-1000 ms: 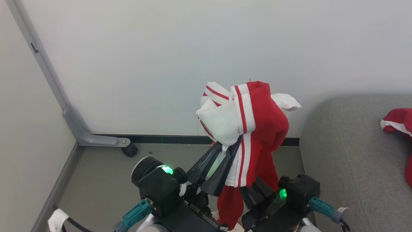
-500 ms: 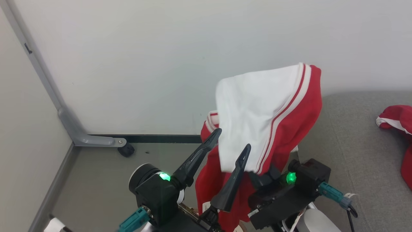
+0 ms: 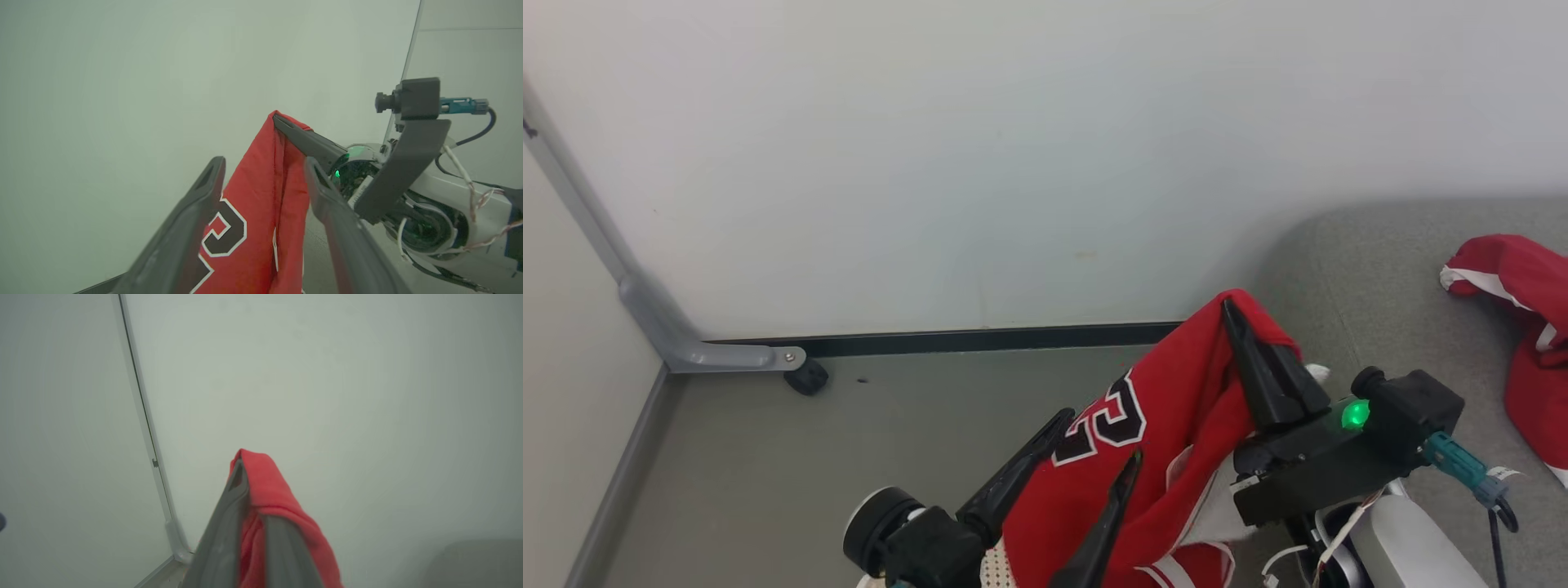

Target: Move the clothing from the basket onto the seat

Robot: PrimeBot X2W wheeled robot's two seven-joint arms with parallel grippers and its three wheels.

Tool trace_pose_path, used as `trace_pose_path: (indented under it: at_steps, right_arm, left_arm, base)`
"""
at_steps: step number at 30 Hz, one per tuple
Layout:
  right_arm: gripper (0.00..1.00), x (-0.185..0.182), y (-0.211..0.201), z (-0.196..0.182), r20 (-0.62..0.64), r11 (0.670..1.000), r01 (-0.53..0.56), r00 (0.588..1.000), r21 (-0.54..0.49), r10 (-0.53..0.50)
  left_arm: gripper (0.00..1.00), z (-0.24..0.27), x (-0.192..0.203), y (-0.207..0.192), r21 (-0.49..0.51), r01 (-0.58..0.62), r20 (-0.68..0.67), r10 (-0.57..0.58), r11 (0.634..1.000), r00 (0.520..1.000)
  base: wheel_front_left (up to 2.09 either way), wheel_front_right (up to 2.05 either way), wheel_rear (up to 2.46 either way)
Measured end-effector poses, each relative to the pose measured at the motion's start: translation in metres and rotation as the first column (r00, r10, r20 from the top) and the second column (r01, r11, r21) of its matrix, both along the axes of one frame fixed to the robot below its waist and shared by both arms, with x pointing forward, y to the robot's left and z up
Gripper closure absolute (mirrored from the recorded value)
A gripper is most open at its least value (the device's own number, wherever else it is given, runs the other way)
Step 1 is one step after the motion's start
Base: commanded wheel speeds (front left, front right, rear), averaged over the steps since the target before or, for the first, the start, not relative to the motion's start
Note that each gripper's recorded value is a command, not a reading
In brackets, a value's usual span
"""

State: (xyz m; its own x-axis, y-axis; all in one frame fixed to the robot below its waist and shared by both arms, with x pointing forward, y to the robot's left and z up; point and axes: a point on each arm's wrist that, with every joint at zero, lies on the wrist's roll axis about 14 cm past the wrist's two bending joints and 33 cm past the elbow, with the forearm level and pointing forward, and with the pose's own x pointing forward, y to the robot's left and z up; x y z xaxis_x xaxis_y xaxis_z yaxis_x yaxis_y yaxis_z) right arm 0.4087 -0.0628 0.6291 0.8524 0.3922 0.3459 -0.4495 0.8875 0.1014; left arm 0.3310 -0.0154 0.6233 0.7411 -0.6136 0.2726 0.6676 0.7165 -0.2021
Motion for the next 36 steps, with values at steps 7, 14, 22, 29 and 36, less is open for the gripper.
trace_pose_path:
  at_steps: [7, 14, 22, 29, 36]
  right_arm:
    - [1.00, 0.008, -0.043, -0.004, -0.001, 0.993, 0.121, 0.993, -0.011, -0.121]
    - [1.00, 0.008, -0.087, -0.009, -0.006, 0.968, 0.250, 0.968, -0.016, -0.250]
    - [1.00, 0.007, -0.134, -0.009, 0.000, 0.924, 0.381, 0.924, -0.019, -0.381]
    - [1.00, 0.004, -0.168, -0.012, -0.005, 0.883, 0.468, 0.884, -0.022, -0.468]
    - [1.00, 0.013, -0.211, 0.003, 0.033, 0.829, 0.558, 0.830, -0.029, -0.557]
  left_arm:
    - [0.00, -0.028, 0.002, -0.002, 0.069, 0.005, -0.051, -0.002, 0.998, 0.999]
    - [0.00, -0.041, -0.001, -0.021, 0.080, 0.073, -0.084, -0.066, 0.994, 0.994]
    - [0.00, -0.057, -0.006, -0.044, 0.074, 0.170, -0.132, -0.159, 0.983, 0.978]
    - [0.00, -0.070, -0.004, -0.058, 0.074, 0.234, -0.163, -0.219, 0.970, 0.962]
    - [0.00, -0.080, 0.003, -0.074, 0.083, 0.301, -0.173, -0.284, 0.950, 0.943]
  base:
    - [0.00, 0.00, 0.00]
    - [0.00, 0.00, 0.00]
    - [0.00, 0.00, 0.00]
    - [0.00, 0.00, 0.00]
    - [0.00, 0.00, 0.00]
